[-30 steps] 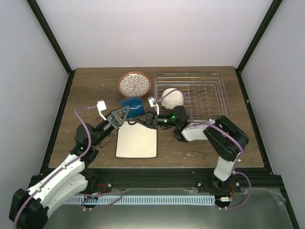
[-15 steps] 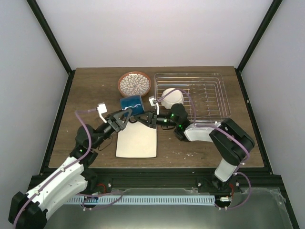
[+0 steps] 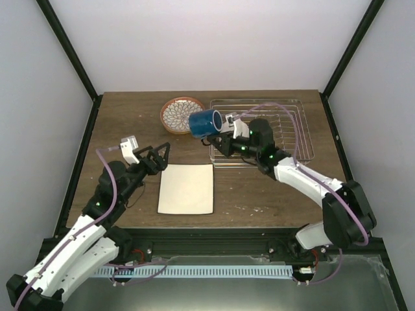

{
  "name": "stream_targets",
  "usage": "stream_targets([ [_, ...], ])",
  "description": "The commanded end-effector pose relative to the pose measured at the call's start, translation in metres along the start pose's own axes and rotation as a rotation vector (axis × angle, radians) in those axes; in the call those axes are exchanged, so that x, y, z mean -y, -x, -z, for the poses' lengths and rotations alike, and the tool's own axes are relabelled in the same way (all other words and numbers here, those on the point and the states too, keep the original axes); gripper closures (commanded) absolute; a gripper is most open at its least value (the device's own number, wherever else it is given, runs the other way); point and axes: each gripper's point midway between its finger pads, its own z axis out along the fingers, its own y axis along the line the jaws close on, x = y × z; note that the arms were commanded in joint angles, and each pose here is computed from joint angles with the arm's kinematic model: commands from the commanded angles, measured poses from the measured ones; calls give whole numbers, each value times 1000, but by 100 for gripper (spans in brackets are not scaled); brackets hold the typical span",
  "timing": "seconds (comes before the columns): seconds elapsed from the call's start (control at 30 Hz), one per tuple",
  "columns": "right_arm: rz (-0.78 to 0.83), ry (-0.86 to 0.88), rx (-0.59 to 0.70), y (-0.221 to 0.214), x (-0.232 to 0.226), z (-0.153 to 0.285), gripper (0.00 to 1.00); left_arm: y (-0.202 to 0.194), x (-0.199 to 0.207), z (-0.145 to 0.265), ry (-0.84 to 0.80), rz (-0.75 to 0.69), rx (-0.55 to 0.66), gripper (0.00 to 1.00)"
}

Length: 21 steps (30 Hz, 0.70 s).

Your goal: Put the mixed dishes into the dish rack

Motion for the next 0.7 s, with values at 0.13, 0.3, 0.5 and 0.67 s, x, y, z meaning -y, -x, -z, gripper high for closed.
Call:
stream_targets([
  [0.13,181,-367,-109,36,48,43,99,5,-15,-3,142,-120,-47,0],
  [0.3,298,-499,-187,35,70,53,99,8,-17,1,171,-155,-50,0],
  [0.5,418,-530,-279,11,91,53,99,19,-30,6,288,-221,-53,0],
  [0.67,455,-584,-359,-12,117,54,99,18,-43,2,382,-244,-120,0],
])
